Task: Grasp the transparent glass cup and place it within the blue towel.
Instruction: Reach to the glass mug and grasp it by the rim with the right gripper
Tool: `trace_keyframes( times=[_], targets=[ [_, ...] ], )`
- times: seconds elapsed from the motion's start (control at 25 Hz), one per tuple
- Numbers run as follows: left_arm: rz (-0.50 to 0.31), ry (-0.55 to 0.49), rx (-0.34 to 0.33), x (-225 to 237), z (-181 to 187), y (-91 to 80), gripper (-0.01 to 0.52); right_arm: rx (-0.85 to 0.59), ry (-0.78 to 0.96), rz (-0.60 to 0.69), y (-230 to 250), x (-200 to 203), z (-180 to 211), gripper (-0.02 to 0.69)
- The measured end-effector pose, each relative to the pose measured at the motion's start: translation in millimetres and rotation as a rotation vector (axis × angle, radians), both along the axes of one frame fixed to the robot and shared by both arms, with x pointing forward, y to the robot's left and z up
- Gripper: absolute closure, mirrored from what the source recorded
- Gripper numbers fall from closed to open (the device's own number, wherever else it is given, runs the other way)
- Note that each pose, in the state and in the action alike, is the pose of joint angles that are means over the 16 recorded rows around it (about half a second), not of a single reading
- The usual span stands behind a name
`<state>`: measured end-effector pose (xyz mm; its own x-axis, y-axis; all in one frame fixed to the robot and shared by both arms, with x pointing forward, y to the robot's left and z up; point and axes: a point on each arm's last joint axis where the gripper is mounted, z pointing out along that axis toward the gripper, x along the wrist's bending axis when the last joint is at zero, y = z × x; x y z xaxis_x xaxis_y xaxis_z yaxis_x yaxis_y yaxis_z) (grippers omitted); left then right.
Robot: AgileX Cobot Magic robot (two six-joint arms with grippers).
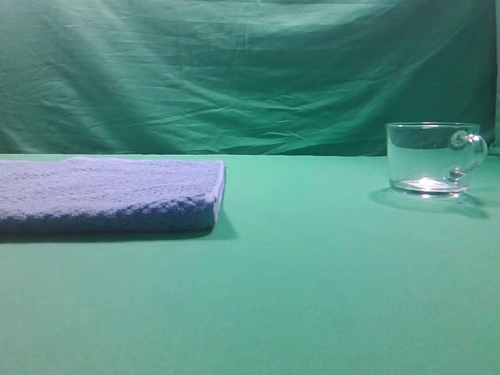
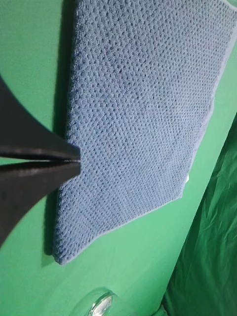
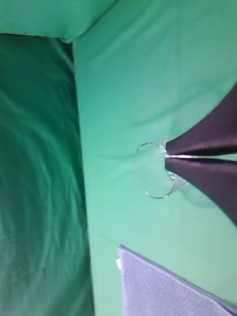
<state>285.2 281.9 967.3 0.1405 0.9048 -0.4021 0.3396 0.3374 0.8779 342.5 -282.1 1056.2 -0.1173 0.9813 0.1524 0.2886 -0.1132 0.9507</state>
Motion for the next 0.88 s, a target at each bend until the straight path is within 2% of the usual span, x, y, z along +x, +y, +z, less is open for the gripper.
trace_keyframes(
  times=[0.48, 0.88],
  targets=[
    [0.000, 0.000, 0.000, 0, 0, 0.0, 0.514, -0.151, 0.461, 0.073, 13, 80, -9, 0.665],
    [0.000, 0.000, 0.000, 0, 0, 0.0, 0.514, -0.323, 0.673, 0.228, 38, 135, -32, 0.652]
  ],
)
